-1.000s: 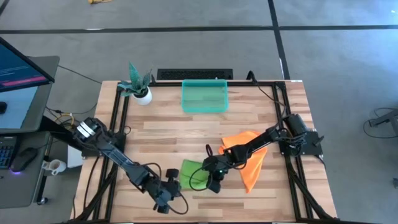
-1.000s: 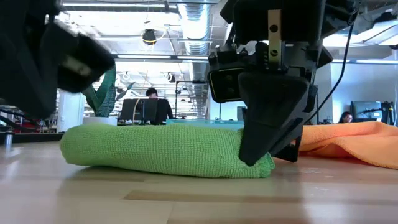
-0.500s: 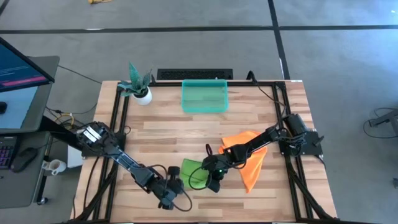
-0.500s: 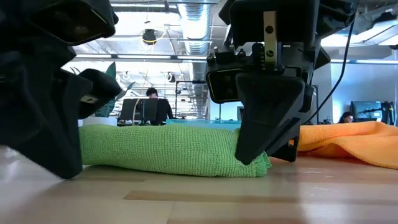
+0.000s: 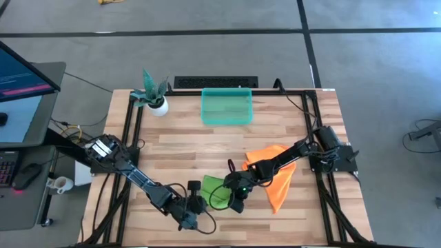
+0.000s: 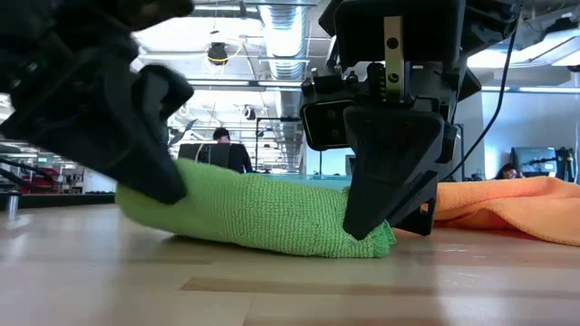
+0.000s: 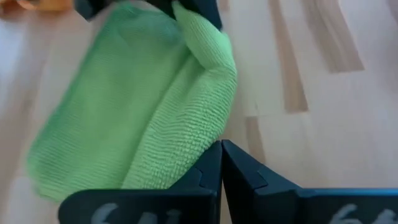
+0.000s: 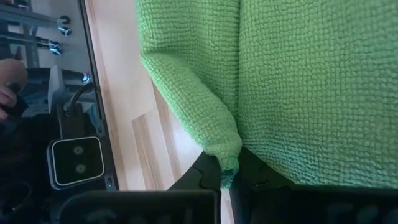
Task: Roll towel into tight, uniform cylinder
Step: Roll the green microfiber towel
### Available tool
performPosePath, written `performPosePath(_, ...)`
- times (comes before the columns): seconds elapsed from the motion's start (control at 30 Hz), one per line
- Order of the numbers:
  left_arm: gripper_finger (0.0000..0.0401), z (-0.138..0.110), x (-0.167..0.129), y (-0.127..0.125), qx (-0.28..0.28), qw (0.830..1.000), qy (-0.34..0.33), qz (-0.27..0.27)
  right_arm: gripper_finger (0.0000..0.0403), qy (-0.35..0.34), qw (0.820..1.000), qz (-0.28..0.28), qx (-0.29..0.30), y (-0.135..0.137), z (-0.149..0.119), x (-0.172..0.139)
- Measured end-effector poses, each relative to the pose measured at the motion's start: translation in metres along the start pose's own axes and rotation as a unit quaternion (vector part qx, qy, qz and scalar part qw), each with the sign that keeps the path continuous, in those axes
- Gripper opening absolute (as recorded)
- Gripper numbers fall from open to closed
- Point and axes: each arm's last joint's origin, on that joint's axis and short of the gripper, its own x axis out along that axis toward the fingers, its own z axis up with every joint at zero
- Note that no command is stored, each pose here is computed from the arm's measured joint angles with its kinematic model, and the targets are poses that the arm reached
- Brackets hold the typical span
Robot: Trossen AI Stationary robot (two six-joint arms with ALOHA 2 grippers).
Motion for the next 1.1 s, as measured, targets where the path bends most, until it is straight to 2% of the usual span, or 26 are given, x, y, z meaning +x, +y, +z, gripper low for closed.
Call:
performPosePath(0.2, 0.0, 0.01, -0.003, 0.003, 0.004, 0.999, 0.005, 0.039, 0.0026, 0.0, 1.0, -0.001, 0.0, 0.0, 0.0, 0.0)
performPosePath(0.47, 0.0, 0.01, 0.008, 0.027, -0.054, 0.995, 0.032, 0.073, 0.0026, 0.002, 1.0, 0.0, 0.023, 0.0, -0.001, 0.0)
performPosePath(0.8, 0.0, 0.005, 0.022, 0.055, -0.083, 0.991, 0.06, 0.087, 0.0026, 0.002, 1.0, 0.0, 0.028, 0.0, -0.001, 0.0)
performPosePath(0.97, 0.0, 0.003, 0.027, 0.057, -0.08, 0.991, 0.068, 0.086, 0.0034, 0.001, 1.0, 0.0, 0.027, 0.0, -0.001, 0.0)
performPosePath(1.1, 0.0, 0.001, 0.033, 0.055, -0.083, 0.991, 0.07, 0.077, 0.006, -0.004, 1.0, -0.005, 0.026, 0.0, 0.0, 0.0)
